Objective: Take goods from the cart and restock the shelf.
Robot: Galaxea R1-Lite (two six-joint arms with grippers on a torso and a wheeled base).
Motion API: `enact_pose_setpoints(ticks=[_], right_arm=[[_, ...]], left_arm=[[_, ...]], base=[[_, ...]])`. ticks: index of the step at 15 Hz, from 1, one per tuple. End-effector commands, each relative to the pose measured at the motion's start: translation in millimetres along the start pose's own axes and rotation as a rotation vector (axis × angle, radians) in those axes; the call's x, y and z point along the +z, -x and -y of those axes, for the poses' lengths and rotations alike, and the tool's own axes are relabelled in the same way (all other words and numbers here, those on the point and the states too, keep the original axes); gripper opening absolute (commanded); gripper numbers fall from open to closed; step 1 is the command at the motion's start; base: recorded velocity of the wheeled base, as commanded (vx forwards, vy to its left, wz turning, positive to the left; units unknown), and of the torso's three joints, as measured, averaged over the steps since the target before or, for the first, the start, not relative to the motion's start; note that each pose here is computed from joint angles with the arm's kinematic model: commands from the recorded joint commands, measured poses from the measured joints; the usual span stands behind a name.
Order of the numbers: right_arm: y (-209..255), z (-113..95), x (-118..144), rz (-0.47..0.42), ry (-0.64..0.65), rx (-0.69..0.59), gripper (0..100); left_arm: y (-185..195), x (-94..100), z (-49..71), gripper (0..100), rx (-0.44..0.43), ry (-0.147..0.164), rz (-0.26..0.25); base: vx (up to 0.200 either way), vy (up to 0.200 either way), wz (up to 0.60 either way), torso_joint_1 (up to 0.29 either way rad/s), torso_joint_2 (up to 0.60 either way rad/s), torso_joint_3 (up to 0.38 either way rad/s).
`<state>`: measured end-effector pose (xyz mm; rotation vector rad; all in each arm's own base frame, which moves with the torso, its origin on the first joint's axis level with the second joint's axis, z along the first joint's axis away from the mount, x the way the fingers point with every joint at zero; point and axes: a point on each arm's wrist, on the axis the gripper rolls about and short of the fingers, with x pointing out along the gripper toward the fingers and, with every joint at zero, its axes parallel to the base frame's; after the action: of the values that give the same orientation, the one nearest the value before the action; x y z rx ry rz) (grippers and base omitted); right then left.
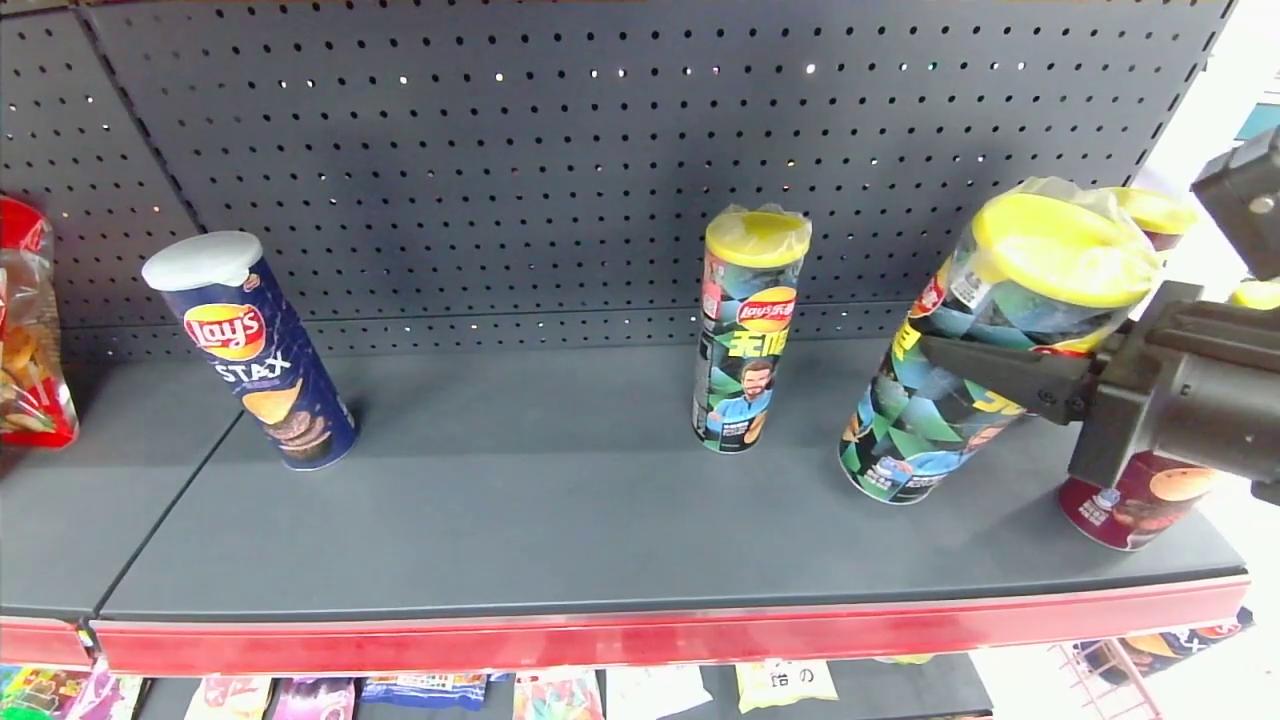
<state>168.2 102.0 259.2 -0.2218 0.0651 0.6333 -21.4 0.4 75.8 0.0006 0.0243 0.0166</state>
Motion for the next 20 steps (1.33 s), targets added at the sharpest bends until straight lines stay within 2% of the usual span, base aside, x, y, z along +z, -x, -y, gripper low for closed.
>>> enact_pose_setpoints(ticks=[1,2,3,4,5,6,7,8,9,10,11,12,13,14,15,17,18,19,20], right_arm=[[-13.8,1.5,-4.1,-0.042,-0.001,-0.039,0],[-13.8,1.5,-4.1,-0.042,-0.001,-0.039,0],[-20.9,1.4,-10.2,-0.08,-0.001,-0.069,0],[-22.2,1.8,-9.6,-0.08,-0.003,-0.077,0],[-25.1,5.0,-5.4,-0.072,-0.009,-0.1,0],[-25.6,8.4,-4.4,-0.07,-0.015,-0.116,0],[-26.7,19.4,-6.7,-0.081,-0.038,-0.164,0],[-25.2,25.9,-5.4,-0.076,-0.049,-0.193,0],[-21.6,29.3,-2.4,-0.061,-0.07,-0.21,0],[-17.6,29.4,0.1,-0.044,-0.101,-0.213,0],[-17.2,29.4,0.9,-0.039,-0.119,-0.212,0],[-16.8,29.1,1.2,-0.037,-0.121,-0.211,0],[-15.5,28.9,1.7,-0.034,-0.123,-0.212,0],[-14.7,28.6,0.9,-0.035,-0.125,-0.211,0],[-14.3,28.4,0.4,-0.036,-0.125,-0.211,0],[-13.1,27.8,-1.1,-0.039,-0.141,-0.211,0],[-13.1,27.9,-0.7,-0.038,-0.139,-0.211,0],[-13.2,27.2,-0.6,-0.037,-0.139,-0.207,0],[-13.2,27.2,-0.6,-0.037,-0.139,-0.207,0]], left_arm=[[-2.2,0.6,0.0,100,-0.037,-0.005,-0.029],[-2.2,0.6,0.0,100,-0.037,-0.005,-0.029],[-2.0,1.0,2.0,100,-0.131,-0.064,-0.025],[-1.2,4.5,2.5,100,-0.154,-0.07,-0.009],[-7.0,70.3,4.2,100,-0.286,-0.024,0.02],[-16.3,101.6,5.1,100,-0.293,-0.002,0.015],[-48.0,152.8,10.1,100,-0.383,0.026,-0.029],[-71.1,160.1,15.4,100,-0.47,0.018,-0.085],[-99.4,165.9,27.4,100,-0.639,-0.018,-0.132],[-130.4,173.5,42.7,100,-0.777,-0.039,-0.154],[-159.1,176.7,60.3,100,-0.874,-0.055,-0.164],[-166.6,175.5,67.4,100,-0.908,-0.06,-0.171],[-200.9,166.3,100.3,100,-1.013,-0.085,-0.189],[-216.8,162.7,115.6,100,-1.043,-0.089,-0.19],[-225.8,162.1,125.1,100,-1.062,-0.092,-0.18],[-255.5,158.3,155.7,100,-1.107,-0.098,-0.155],[-262.5,157.4,159.8,100,-1.107,-0.101,-0.157],[-277.4,155.4,168.5,100,-1.108,-0.141,-0.136],[-284.9,155.1,173.0,100,-1.112,-0.164,-0.119]], base=[[0.0,0.0,0.0,0.0,0.0,0.0],[0.0,0.0,0.0,0.0,0.0,0.0],[0.0,0.0,0.0,0.0,0.0,0.0],[0.0,0.0,0.0,0.0,0.0,0.0],[0.0,0.0,0.0,0.0,0.0,0.0],[0.0,0.0,0.0,0.0,0.0,0.0],[0.0,0.0,0.0,0.0,0.0,0.0],[0.0,0.0,0.0,0.0,0.0,0.0],[0.0,0.0,0.0,0.0,0.0,0.0],[0.0,0.0,0.0,0.0,0.0,0.0],[0.0,0.0,0.0,0.0,0.0,0.0],[0.0,0.0,0.0,0.0,0.0,0.0],[0.0,0.0,0.0,0.0,0.0,0.0],[0.0,0.0,0.0,0.0,0.0,0.0],[0.0,0.0,0.0,0.0,0.0,0.0],[0.0,0.0,0.0,0.0,0.0,0.0],[0.0,0.0,0.0,0.0,0.0,0.0],[0.0,0.0,0.0,0.0,0.0,0.0],[0.0,0.0,0.0,0.0,0.0,0.0]])
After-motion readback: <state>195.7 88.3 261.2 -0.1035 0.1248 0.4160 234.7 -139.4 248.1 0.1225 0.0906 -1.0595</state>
